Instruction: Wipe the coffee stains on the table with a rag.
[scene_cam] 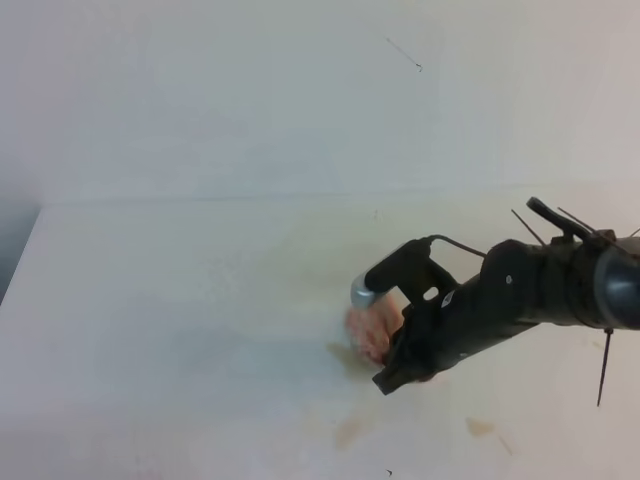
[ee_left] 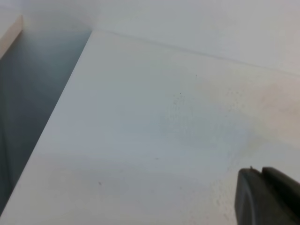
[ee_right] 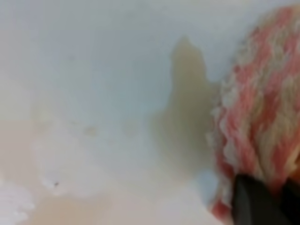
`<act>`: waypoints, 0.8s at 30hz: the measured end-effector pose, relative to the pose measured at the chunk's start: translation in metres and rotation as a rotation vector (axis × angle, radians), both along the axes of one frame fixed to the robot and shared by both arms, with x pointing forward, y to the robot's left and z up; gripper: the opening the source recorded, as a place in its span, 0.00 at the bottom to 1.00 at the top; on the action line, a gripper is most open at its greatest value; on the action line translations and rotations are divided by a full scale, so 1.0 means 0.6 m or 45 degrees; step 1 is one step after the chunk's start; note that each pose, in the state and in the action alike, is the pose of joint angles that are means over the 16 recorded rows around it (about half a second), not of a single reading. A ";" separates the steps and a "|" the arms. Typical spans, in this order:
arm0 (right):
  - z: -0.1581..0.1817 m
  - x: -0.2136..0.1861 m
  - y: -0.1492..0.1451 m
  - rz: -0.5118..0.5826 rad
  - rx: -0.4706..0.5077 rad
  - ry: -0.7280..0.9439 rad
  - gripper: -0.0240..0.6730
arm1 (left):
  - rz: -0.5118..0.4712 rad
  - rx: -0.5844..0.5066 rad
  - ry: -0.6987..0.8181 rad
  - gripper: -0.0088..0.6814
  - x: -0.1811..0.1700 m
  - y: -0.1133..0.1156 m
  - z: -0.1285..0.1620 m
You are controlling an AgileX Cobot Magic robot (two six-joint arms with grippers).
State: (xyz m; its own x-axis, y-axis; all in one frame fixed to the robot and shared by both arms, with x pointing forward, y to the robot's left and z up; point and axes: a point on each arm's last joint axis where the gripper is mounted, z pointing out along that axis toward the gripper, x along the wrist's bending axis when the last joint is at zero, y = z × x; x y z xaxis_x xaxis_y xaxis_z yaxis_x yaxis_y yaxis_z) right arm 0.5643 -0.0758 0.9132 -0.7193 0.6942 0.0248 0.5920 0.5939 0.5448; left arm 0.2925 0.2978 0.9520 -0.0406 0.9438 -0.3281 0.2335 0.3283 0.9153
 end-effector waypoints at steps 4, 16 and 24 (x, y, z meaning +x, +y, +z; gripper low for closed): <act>0.014 0.002 0.016 0.019 0.032 -0.002 0.03 | 0.000 0.000 0.000 0.01 0.000 0.000 0.003; 0.007 -0.011 0.052 0.130 0.027 0.079 0.03 | -0.001 0.000 -0.001 0.01 0.000 0.000 0.006; -0.004 -0.029 0.053 0.205 -0.012 0.210 0.03 | 0.000 0.000 0.000 0.01 0.000 0.000 0.003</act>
State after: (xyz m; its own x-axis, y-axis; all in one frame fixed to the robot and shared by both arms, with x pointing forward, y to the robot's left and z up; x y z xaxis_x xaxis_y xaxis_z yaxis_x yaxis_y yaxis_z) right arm 0.5470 -0.0443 0.9107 -0.8074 0.5717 0.1456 0.5700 0.6923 0.4426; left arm 0.2925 0.2978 0.9536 -0.0403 0.9438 -0.3281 0.2334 0.3281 0.9153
